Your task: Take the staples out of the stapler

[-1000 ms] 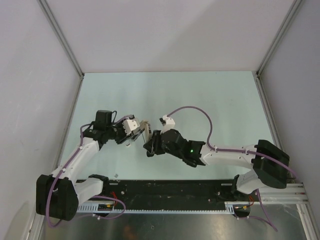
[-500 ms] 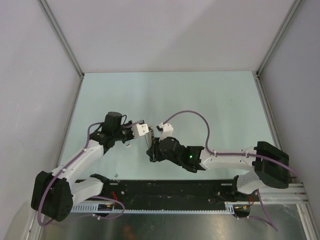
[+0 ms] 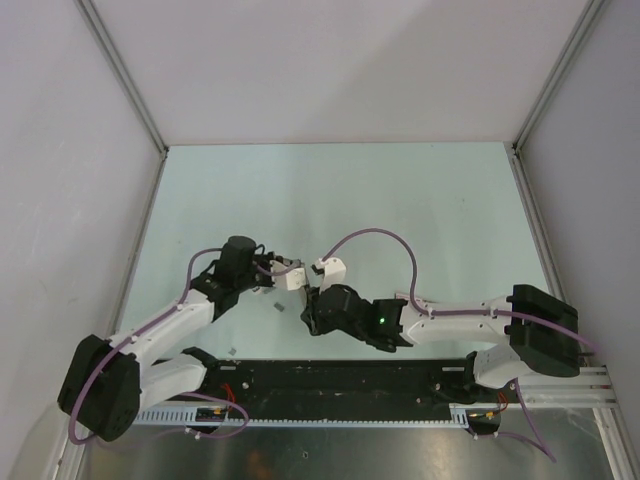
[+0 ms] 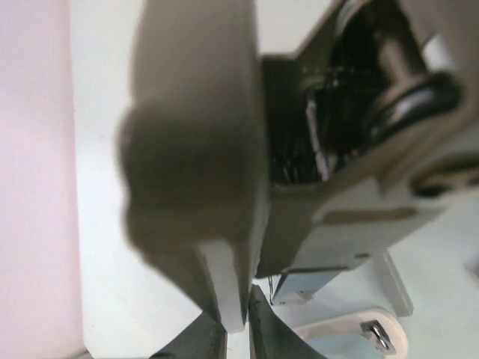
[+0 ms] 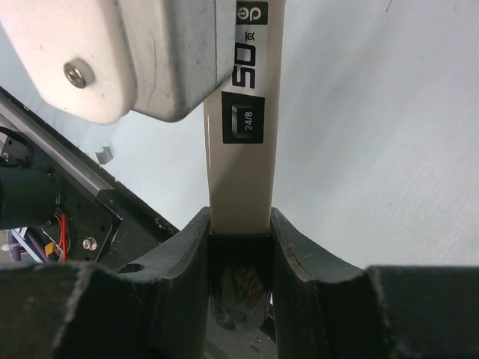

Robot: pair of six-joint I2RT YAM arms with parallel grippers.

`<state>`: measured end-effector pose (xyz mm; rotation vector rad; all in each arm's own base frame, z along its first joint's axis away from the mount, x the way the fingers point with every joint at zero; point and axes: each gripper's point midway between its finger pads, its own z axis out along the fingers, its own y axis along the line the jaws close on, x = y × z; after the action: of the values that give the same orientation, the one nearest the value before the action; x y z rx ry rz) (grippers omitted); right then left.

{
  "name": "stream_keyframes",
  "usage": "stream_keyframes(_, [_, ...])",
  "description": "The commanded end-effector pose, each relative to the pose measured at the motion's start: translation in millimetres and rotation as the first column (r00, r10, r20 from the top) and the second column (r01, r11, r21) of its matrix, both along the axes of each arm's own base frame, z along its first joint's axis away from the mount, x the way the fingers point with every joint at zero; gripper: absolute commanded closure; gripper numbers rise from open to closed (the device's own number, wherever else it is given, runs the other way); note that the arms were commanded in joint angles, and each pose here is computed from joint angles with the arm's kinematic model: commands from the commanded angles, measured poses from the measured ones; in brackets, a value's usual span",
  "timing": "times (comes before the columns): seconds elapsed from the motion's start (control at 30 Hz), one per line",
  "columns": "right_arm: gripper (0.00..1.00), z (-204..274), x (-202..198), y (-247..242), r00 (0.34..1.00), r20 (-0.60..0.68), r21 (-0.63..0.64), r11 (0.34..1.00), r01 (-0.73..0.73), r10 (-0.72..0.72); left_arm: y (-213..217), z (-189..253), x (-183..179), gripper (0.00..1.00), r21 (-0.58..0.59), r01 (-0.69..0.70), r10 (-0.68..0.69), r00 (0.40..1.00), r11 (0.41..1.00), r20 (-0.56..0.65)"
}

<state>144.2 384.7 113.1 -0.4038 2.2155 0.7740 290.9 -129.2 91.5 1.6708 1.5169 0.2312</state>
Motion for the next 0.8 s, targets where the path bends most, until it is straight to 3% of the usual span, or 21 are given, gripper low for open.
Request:
stream_keyframes(0.0, [1.0,45.8,15.0,10.2,0.995,0.088,0.127,0.991,0.038,-0.049,-1.4,11.6,10.2,0.95,0.058,0.012,-0.017,0.995,0.998,0.096])
stream_keyframes(0.1, [1.0,52.4,17.4,13.9,0.994,0.093,0.159,0.986,0.04,-0.055,-8.9,20.4,10.9,0.93,-0.02,-0.017,0.019,0.997,1.0,0.076])
stream_keyframes(0.2, [1.0,67.5,26.7,12.9,0.989,0.107,0.21,0.975,0.075,-0.099,-21.4,34.7,4.0,0.83,-0.15,-0.059,0.058,0.998,0.987,-0.016])
stream_keyframes(0.33, [1.0,81.1,51.4,0.9,0.977,0.108,0.249,0.957,0.151,-0.182,-41.6,56.5,-20.6,0.49,-0.329,-0.107,0.047,0.982,0.938,-0.184])
stream_keyframes(0.4, [1.0,79.5,65.3,-5.0,0.973,0.099,0.235,0.955,0.181,-0.209,-46.1,63.8,-30.9,0.39,-0.382,-0.133,0.042,0.971,0.914,-0.235])
stream_keyframes(0.6, [1.0,61.1,98.4,-16.6,0.963,0.093,0.097,0.965,0.243,-0.252,-28.2,61.3,-24.1,0.28,-0.398,-0.268,0.156,0.943,0.877,-0.293])
stream_keyframes(0.77, [1.0,39.7,121.7,-25.3,0.957,0.108,-0.028,0.961,0.274,-0.27,0.0,44.3,1.8,0.22,-0.35,-0.431,0.307,0.882,0.832,-0.357])
